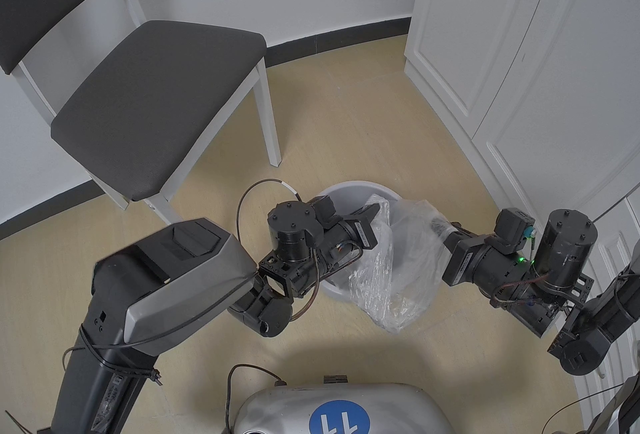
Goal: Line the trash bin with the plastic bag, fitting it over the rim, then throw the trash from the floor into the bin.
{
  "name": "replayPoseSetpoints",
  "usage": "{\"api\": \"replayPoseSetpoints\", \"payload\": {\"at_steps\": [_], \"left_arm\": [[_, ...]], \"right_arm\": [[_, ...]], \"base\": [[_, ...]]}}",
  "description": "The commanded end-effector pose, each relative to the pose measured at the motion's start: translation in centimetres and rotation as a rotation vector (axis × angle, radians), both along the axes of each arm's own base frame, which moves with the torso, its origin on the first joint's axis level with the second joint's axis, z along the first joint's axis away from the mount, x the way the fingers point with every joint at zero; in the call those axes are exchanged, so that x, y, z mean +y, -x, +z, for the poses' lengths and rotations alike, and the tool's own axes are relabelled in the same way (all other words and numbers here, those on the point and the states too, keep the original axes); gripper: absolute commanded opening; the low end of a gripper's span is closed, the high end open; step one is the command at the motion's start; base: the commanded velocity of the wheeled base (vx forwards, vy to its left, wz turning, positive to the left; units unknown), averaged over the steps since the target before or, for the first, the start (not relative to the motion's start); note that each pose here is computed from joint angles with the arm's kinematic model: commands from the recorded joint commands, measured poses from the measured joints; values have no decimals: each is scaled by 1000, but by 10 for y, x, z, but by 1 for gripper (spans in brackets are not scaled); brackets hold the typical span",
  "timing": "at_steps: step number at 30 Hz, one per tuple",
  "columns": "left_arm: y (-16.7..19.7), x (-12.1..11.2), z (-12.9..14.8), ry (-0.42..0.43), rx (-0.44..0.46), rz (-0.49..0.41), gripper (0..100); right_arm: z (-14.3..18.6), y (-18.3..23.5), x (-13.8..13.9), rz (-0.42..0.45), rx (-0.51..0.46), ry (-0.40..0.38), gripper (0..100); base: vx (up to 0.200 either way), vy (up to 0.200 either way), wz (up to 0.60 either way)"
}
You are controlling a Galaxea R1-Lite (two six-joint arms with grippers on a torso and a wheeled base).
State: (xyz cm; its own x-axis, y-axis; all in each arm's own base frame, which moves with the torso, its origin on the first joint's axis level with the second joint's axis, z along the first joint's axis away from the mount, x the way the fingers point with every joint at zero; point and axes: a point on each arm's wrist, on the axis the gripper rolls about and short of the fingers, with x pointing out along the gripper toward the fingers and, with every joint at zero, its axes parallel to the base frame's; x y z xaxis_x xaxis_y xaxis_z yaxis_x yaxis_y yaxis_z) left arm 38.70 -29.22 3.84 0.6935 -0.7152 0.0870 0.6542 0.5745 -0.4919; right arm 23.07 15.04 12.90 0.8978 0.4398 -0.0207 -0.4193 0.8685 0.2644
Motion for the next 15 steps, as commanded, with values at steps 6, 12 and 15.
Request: {"api": "replayPoseSetpoints", "payload": {"at_steps": [6, 12, 15], "left_arm": [[-15, 5, -11, 6, -6, 33, 0], [-19, 10, -10, 14, -16, 70, 0], [-20, 18, -9, 23, -28, 90, 0]], "right_arm": [[-18, -1, 10, 25, 51, 39, 0], [-28, -12, 10, 8, 51, 29, 0], [-34, -23, 9, -15, 29, 12, 0]], "base": [[0, 0, 0], [0, 0, 0], [0, 0, 0]]}}
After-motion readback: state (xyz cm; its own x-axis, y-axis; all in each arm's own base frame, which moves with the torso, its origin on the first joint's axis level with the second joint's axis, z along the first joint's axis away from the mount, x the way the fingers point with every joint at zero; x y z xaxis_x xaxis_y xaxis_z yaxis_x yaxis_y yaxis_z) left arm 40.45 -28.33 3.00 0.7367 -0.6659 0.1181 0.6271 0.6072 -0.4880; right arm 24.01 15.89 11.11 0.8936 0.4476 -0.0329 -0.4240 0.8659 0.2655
